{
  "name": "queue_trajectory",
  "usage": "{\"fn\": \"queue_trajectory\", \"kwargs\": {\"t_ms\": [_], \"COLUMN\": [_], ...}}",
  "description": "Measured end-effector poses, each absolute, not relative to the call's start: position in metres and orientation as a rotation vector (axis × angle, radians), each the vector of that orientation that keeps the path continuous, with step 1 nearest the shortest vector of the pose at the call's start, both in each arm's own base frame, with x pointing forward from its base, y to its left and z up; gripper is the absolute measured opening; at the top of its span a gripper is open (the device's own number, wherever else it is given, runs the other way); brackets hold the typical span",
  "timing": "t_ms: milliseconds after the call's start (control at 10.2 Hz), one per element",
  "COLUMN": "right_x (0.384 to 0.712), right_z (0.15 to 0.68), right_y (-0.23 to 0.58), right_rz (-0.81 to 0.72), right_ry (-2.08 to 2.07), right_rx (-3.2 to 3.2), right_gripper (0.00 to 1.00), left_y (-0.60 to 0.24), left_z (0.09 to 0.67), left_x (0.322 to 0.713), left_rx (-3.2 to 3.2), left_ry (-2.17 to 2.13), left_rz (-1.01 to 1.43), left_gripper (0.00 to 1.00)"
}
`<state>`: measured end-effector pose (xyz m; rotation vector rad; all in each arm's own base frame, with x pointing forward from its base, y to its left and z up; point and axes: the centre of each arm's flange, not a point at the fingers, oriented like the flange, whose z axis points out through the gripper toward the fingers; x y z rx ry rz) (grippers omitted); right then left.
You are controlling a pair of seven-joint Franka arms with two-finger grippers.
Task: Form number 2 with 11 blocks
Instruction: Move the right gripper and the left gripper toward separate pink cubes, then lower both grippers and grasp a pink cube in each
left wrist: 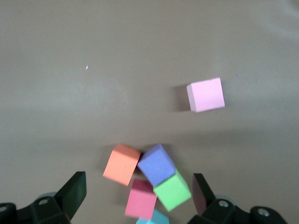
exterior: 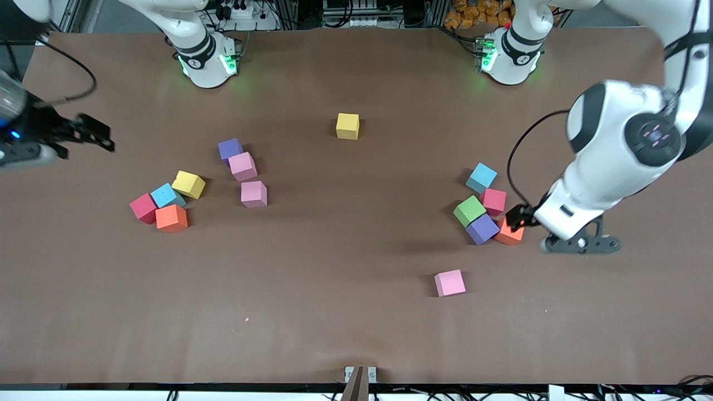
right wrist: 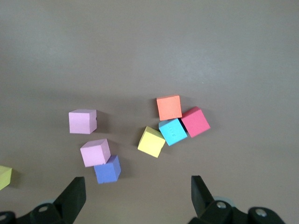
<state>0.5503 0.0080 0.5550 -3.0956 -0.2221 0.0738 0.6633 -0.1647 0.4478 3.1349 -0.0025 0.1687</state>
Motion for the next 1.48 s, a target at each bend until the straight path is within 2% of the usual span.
{"fn": "queue_trajectory", "kwargs": {"t_ms": [197,394,690,887,1478], "right_x": [0.55,0.534,0.511,0.503,0.511], "right_z": [0.467,0.401,0.37,0.353,0.268], "right_y": [0.037,0.073,0.151,0.199,0.198], "right_rz": [0.038,0.02,0.1,0.076,0.037], "right_ry": [-0.286,-0.334,-0.33,-0.37,-0.343], "right_rx": [-3.092,-3.09,-3.095,-3.086,-3.067], "right_gripper": [1.0,1.0,1.0,1.0,1.0], "left_y": [-0.182,-0.203,-0.226,-0.235,-0.257], "left_z": [0.404,0.37,0.335,0.312,0.256], "left_x": [0.682,0.693,0.703,0.708,0.717], "left_rx": [3.117,3.108,3.071,3.01,2.99], "left_ry": [0.132,0.208,0.341,0.4,0.388], "left_rz": [0.211,0.215,0.252,0.244,0.225], "left_gripper": [1.0,1.0,1.0,1.0,1.0]}}
